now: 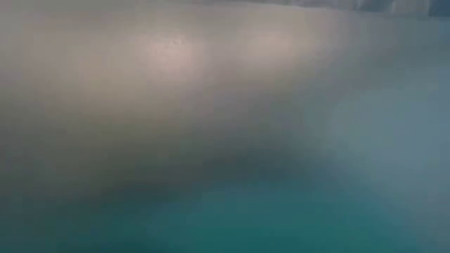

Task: Pick & Place Kitchen Items
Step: Put the ice scoop into the yellow bin

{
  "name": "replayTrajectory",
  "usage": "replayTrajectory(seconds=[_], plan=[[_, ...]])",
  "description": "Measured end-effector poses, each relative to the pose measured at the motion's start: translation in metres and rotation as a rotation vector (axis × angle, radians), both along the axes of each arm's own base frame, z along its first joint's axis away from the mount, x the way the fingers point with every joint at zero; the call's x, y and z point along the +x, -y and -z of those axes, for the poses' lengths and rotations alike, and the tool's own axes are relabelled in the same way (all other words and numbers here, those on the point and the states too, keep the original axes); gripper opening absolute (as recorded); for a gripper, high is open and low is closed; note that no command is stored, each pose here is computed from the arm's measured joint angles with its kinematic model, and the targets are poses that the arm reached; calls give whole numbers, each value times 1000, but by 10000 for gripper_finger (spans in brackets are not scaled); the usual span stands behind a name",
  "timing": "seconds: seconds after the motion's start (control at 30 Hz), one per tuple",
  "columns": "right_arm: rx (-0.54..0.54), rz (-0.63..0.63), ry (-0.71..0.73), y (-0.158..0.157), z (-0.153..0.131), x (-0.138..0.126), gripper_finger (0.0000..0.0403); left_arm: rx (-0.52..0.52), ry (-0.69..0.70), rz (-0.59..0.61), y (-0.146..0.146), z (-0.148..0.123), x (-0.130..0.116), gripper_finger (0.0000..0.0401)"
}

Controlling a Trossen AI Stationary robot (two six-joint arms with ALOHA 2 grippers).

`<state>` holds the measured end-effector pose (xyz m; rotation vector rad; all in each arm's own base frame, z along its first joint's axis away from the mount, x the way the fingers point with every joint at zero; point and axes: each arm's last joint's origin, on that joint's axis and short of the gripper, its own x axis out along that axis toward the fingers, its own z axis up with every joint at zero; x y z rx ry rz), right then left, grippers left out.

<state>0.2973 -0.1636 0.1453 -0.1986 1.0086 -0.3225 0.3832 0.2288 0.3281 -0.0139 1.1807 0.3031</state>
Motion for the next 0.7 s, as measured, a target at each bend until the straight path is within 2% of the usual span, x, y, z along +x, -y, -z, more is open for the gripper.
replayTrajectory(seconds=[0.17, 0.43, 0.57, 0.7], plan=[[6, 4, -7, 0, 1, -1, 5, 1, 171, 47, 6, -30, -5, 113], [-47, 53, -45, 1, 1, -2, 5, 25, 468, 104, 20, -84, -16, 112], [-21, 33, -59, -1, 2, -3, 5, 41, 577, 123, 28, -104, -21, 112], [-12, -6, -99, -3, 4, -6, 5, 31, 682, 193, 38, -120, -22, 111]])
